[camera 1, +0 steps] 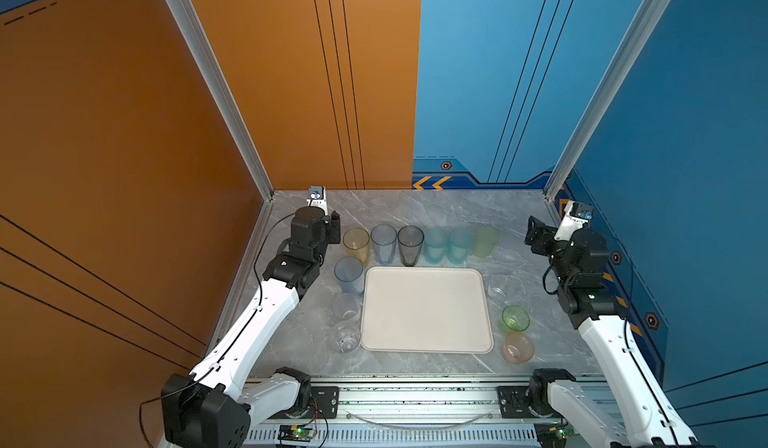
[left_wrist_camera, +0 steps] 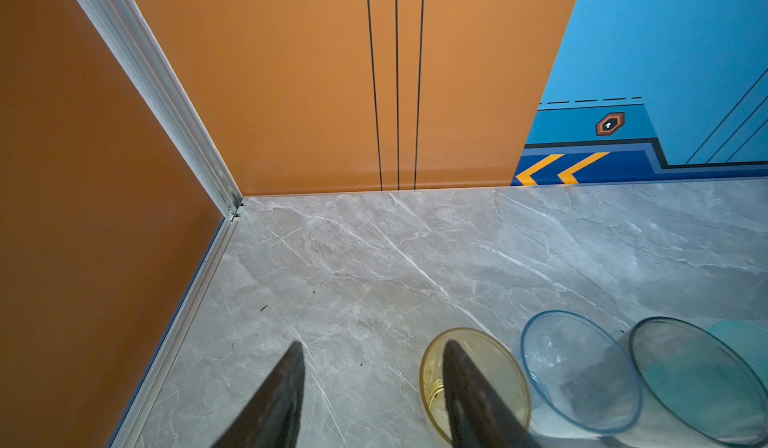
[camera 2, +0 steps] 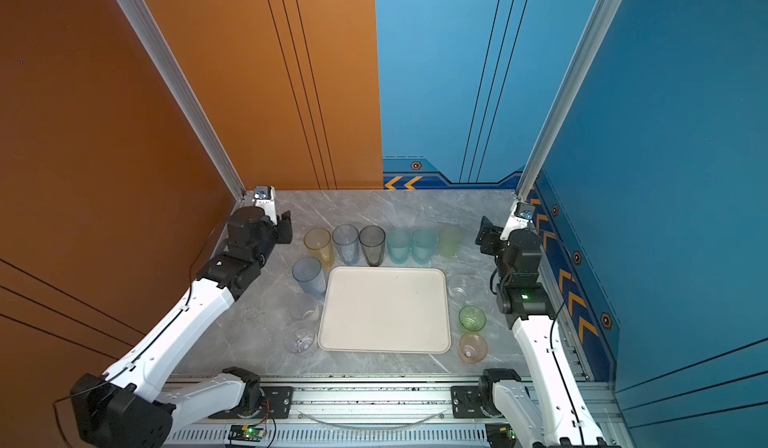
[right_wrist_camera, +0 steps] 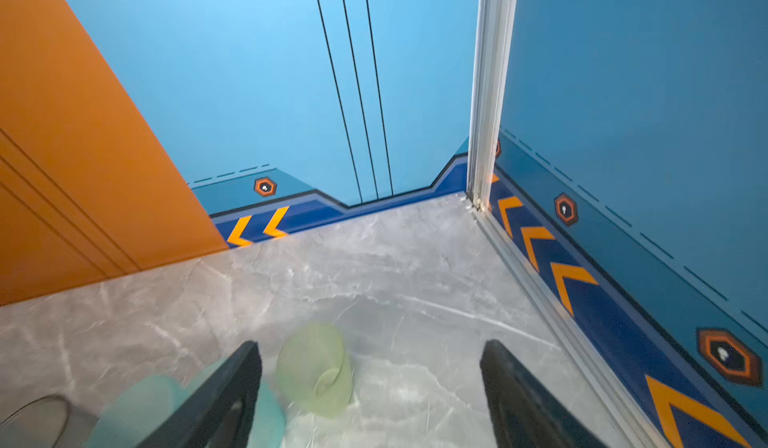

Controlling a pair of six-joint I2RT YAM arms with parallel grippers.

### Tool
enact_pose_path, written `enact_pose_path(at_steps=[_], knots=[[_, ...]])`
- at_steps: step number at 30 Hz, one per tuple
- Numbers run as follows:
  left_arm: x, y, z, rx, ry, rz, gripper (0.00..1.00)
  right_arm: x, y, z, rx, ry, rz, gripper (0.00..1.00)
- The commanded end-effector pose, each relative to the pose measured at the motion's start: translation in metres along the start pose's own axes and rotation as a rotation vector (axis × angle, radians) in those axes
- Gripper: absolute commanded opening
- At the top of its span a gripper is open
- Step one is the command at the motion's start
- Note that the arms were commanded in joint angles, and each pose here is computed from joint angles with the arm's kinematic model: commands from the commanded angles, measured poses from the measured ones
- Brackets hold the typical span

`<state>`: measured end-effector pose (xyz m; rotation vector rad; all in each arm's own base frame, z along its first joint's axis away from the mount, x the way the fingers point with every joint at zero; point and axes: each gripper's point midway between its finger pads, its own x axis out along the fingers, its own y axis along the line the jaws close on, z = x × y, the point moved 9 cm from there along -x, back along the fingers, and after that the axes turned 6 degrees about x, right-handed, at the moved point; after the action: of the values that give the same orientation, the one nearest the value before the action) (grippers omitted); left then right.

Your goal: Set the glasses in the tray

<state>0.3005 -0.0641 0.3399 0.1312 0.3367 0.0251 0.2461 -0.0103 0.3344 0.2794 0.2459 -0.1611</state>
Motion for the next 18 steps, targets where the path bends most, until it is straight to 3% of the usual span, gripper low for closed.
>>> enact_pose_path(at_steps=[1, 8, 18], knots=[[0.001, -0.006, 0.001, -0.020, 0.093, -0.084, 0.51, -0.023, -0.014, -0.047, 0.012, 0.420, -0.092, 0.74], [0.007, -0.017, 0.007, -0.062, 0.110, -0.188, 0.49, -0.057, -0.021, -0.078, 0.135, 0.734, -0.183, 0.60], [0.007, -0.021, 0.009, -0.048, 0.127, -0.243, 0.49, -0.088, -0.033, -0.110, 0.243, 0.835, -0.321, 0.43]])
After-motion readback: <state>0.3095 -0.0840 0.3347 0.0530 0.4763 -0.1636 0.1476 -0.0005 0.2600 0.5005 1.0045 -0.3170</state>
